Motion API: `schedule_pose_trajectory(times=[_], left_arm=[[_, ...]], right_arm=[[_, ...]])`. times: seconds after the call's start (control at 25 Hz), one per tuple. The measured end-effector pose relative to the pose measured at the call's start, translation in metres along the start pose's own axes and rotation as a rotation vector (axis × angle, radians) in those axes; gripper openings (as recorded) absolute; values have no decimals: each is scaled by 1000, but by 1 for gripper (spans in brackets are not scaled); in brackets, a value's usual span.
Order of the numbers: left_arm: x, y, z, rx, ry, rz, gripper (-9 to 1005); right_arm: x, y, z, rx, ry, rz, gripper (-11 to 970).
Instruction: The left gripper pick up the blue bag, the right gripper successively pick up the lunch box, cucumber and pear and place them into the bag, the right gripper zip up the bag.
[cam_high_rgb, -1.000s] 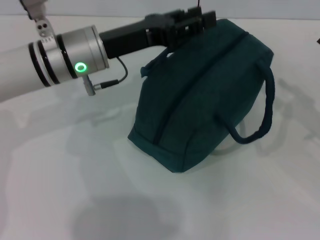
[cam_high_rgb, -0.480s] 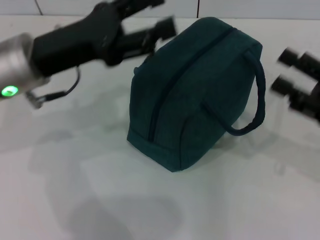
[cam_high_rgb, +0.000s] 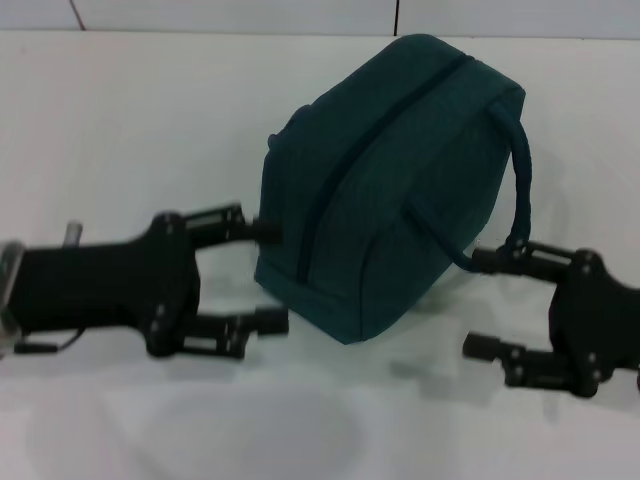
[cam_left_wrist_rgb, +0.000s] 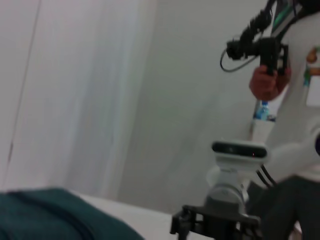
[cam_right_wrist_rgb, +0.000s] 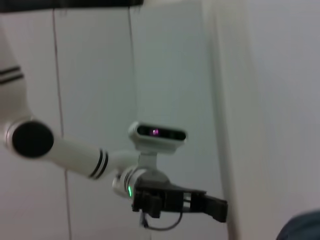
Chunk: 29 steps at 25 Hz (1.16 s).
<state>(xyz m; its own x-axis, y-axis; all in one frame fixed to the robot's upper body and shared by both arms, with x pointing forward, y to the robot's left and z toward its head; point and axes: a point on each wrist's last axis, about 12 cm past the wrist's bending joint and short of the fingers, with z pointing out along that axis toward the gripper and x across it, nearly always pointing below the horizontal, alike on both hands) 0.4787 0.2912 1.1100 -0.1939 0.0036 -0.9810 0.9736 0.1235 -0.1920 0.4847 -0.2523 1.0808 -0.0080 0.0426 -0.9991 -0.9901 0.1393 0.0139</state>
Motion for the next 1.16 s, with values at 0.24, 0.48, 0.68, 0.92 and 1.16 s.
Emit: schedule_pose_trajectory(times=[0.24, 0.48, 0.68, 0.92, 1.16], left_arm=[[17, -13, -2, -1, 23, -5, 876], [23, -18, -2, -6, 15, -2, 876], [23, -17, 1, 3, 13, -5, 876], [23, -17, 1, 9, 11, -4, 876], [22, -17, 2, 11, 12, -1, 876]], right_arm=[[10, 4, 3, -11, 56, 17, 737], [10, 4, 4, -23, 57, 17, 738], [11, 5, 7, -44, 67, 12, 738], [13, 6, 10, -59, 87, 12, 829], [13, 5, 10, -62, 92, 10, 872]])
